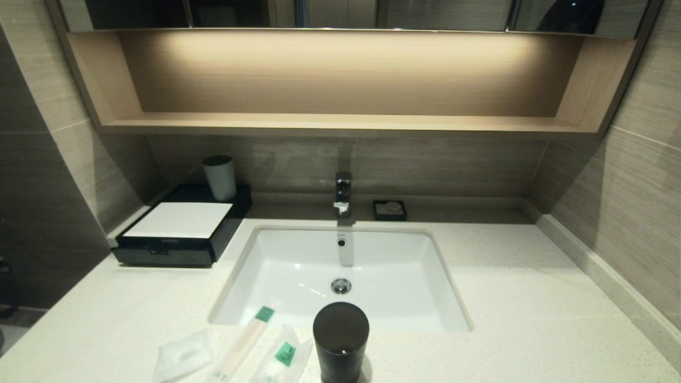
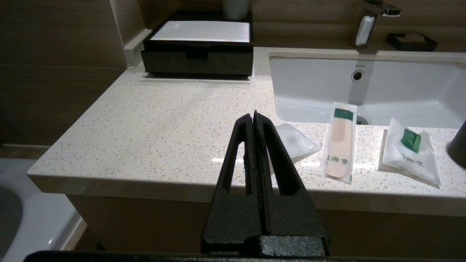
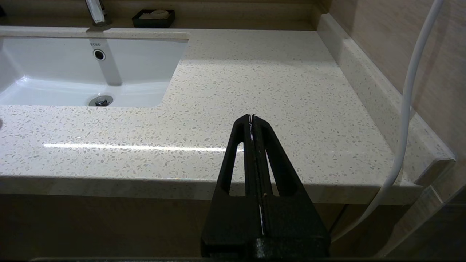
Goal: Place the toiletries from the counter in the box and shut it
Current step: Open the drawer
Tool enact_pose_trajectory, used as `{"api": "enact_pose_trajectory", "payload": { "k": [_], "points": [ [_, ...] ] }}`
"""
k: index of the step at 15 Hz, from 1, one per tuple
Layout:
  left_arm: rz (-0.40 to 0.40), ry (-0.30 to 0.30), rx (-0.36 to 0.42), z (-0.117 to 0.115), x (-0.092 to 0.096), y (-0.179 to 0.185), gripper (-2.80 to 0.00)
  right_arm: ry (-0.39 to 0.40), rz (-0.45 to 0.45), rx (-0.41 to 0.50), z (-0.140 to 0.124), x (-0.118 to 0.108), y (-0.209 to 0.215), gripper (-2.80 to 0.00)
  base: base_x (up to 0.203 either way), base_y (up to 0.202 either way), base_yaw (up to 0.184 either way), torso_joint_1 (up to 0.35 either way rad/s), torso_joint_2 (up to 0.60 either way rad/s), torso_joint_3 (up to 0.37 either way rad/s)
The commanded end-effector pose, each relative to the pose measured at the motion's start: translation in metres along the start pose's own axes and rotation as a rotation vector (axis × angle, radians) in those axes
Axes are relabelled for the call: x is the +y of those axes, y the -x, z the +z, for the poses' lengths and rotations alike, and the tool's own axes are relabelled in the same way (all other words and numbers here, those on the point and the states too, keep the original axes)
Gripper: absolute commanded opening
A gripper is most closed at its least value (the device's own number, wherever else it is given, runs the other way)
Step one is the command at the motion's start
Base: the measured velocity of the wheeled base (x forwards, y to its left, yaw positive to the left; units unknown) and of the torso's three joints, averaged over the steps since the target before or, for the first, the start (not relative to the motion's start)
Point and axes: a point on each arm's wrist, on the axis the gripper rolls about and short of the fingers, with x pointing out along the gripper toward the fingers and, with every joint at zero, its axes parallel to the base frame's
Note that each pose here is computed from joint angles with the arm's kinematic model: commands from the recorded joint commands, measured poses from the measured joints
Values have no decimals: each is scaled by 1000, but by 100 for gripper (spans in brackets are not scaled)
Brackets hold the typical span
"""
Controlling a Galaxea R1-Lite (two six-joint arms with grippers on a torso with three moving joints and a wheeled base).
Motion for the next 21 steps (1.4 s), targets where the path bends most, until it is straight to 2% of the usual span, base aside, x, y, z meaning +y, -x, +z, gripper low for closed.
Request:
{"api": "enact_pose_trajectory", "payload": {
  "k": [1, 15, 18, 21],
  "points": [
    [-1, 1, 21, -5, 0, -1, -280, 0, 0, 1, 0, 0, 0, -280, 0, 0, 0, 0, 0, 0],
    [6, 1, 15, -4, 0, -1, -280, -3, -1, 3, -1, 0, 0, -280, 0, 0, 0, 0, 0, 0],
    [-5, 8, -39, 17, 0, 5, -280, -3, -1, 3, -1, 0, 0, -280, 0, 0, 0, 0, 0, 0],
    [-7, 11, -31, 25, 0, 10, -280, -3, -1, 3, -1, 0, 0, -280, 0, 0, 0, 0, 0, 0]
  ]
}}
